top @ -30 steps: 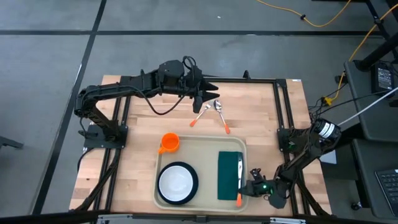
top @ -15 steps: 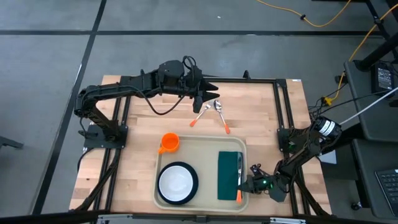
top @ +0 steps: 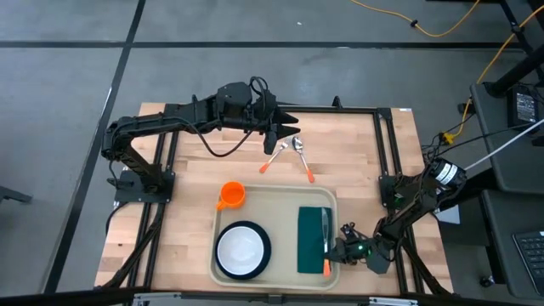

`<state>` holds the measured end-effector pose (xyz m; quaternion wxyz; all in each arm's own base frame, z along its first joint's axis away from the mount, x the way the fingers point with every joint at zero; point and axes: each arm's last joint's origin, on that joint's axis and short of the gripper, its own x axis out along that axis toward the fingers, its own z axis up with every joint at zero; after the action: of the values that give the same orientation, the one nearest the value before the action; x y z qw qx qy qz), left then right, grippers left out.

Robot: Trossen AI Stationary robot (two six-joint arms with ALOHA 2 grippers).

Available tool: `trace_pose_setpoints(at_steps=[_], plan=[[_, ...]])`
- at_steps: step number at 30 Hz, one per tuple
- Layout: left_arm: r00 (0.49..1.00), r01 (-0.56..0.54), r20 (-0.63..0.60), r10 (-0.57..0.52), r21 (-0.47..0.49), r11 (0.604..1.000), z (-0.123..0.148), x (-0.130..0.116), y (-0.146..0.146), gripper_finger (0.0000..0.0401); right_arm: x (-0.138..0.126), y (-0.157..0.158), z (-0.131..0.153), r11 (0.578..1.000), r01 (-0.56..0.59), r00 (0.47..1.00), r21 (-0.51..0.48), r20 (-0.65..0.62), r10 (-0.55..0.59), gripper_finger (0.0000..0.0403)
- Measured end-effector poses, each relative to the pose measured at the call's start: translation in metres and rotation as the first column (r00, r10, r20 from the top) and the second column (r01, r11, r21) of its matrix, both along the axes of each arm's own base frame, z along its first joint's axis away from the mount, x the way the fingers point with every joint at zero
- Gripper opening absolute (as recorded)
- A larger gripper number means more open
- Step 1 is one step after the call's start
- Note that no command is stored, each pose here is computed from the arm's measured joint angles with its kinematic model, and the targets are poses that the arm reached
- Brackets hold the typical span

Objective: Set up tray
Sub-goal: Put the orange knife on the green napkin

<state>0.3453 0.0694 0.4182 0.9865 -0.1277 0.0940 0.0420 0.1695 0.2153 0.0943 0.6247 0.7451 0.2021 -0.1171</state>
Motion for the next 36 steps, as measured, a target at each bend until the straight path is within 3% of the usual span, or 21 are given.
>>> trace_pose_setpoints(at_steps=[36], plan=[[1.000, 0.004, -0.001, -0.004, -0.001, 1.000, -0.0002, 0.0001, -0.0001, 0.0157, 0.0058, -0.0041, 0.0051, 0.998, 0.052, 0.998, 0.039, 0.030, -0.053, 0.0046]])
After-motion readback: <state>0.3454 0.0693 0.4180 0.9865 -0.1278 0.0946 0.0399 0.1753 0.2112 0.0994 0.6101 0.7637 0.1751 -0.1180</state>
